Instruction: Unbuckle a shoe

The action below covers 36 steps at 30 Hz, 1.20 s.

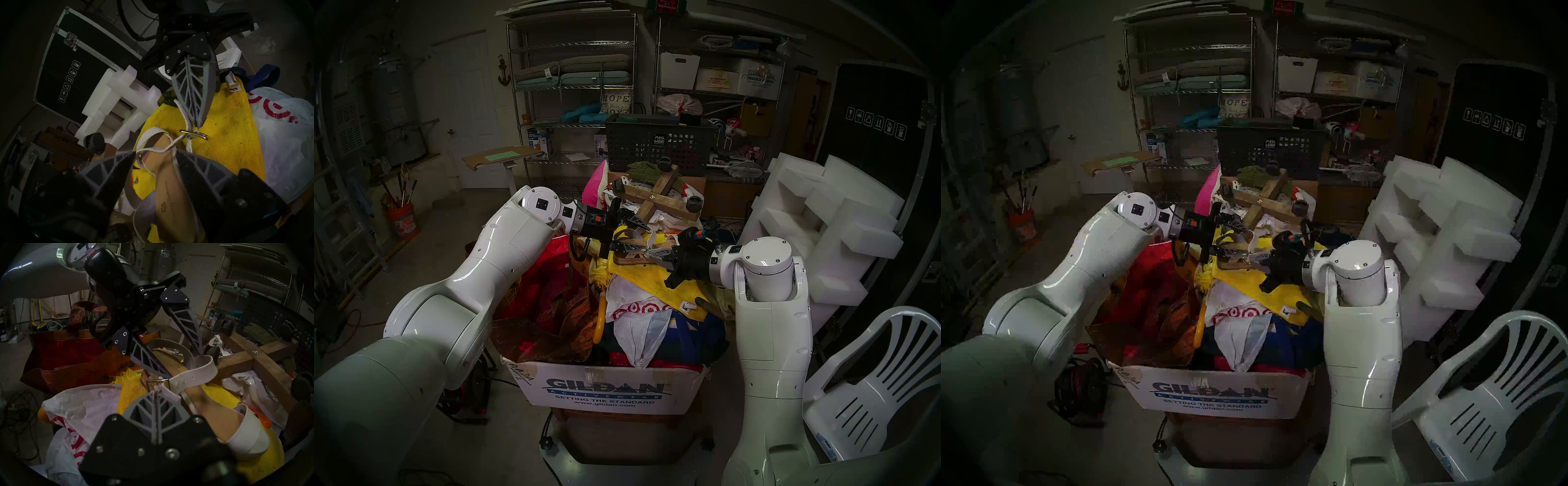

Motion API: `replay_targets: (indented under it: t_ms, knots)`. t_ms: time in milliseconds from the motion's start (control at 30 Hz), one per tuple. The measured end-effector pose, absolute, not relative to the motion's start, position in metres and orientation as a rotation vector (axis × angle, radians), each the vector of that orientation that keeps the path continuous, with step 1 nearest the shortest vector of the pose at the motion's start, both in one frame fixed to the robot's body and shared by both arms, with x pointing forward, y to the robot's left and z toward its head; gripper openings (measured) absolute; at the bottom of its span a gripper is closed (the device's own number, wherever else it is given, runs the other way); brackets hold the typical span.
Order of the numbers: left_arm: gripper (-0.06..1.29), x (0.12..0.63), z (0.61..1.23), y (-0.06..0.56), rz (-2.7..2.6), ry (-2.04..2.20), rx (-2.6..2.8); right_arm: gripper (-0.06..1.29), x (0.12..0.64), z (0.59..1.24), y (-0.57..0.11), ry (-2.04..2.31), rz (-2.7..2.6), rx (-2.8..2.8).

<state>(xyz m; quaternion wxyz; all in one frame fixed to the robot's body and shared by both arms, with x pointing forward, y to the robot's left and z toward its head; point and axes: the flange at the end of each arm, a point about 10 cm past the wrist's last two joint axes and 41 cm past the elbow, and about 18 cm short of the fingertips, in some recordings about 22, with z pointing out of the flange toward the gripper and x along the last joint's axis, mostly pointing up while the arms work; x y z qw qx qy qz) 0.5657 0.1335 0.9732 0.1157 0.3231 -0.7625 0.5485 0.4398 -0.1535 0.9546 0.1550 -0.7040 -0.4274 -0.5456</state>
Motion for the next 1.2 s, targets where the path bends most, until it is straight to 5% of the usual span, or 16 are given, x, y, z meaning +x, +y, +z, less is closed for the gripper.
replay_targets:
  t_ms: [933, 1067, 1200]
  knots:
    - [0.83, 0.561, 0.968, 0.115, 1.604, -2.348, 0.802, -0.03, 0.442, 0.952, -0.158, -1.208, -1.565, -2.034]
    - [0.72, 0.561, 0.966, 0.115, 1.594, -2.372, 0.788, -0.03, 0.442, 0.952, -0.158, -1.207, -1.566, -2.035]
    - [0.40, 0.561, 0.966, 0.116, 1.591, -2.389, 0.774, -0.03, 0.442, 0.952, -0.157, -1.208, -1.567, -2.034]
